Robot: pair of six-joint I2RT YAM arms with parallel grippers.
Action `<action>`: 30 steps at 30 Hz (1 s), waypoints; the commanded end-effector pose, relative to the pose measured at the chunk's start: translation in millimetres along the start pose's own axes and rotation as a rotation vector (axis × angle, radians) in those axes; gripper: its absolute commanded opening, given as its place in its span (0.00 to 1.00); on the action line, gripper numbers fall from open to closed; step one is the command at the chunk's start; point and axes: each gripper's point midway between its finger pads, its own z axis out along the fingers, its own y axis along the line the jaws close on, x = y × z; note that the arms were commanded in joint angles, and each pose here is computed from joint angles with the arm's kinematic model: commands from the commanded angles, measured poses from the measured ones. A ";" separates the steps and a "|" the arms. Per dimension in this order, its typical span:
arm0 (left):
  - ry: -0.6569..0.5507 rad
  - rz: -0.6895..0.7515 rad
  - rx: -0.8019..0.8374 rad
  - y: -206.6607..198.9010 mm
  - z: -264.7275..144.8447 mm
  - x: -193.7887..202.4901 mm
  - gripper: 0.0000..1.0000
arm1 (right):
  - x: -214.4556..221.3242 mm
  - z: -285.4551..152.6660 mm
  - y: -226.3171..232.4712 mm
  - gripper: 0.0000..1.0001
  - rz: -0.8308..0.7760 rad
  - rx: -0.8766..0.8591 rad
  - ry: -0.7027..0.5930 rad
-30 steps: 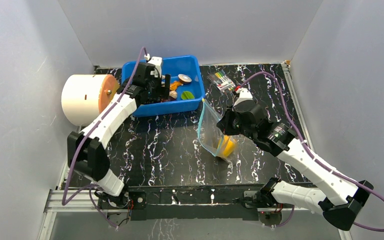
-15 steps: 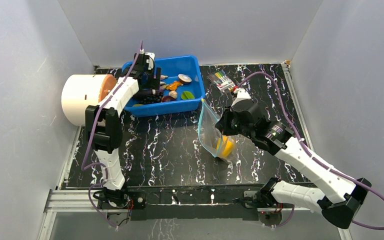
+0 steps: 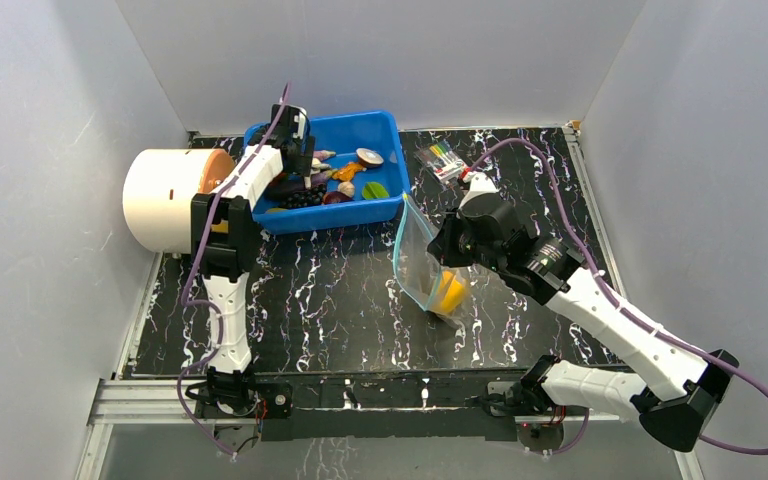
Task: Place the food in the zip-top bag and seal the zipper
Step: Pick up the fake fruit from the bin.
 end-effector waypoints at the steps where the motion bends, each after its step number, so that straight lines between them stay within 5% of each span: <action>1: -0.016 0.007 -0.073 19.4 -5.6 -12.5 0.83 | -30.8 -12.9 16.9 0.00 -0.007 -0.046 -0.085; 17: 0.056 0.053 -0.135 21.4 30.5 11.7 0.82 | -28.7 -24.2 12.3 0.00 0.006 -0.047 -0.101; 30: 0.011 0.008 -0.064 14.2 11.6 -0.7 0.55 | -24.9 -18.3 11.1 0.00 0.003 -0.046 -0.095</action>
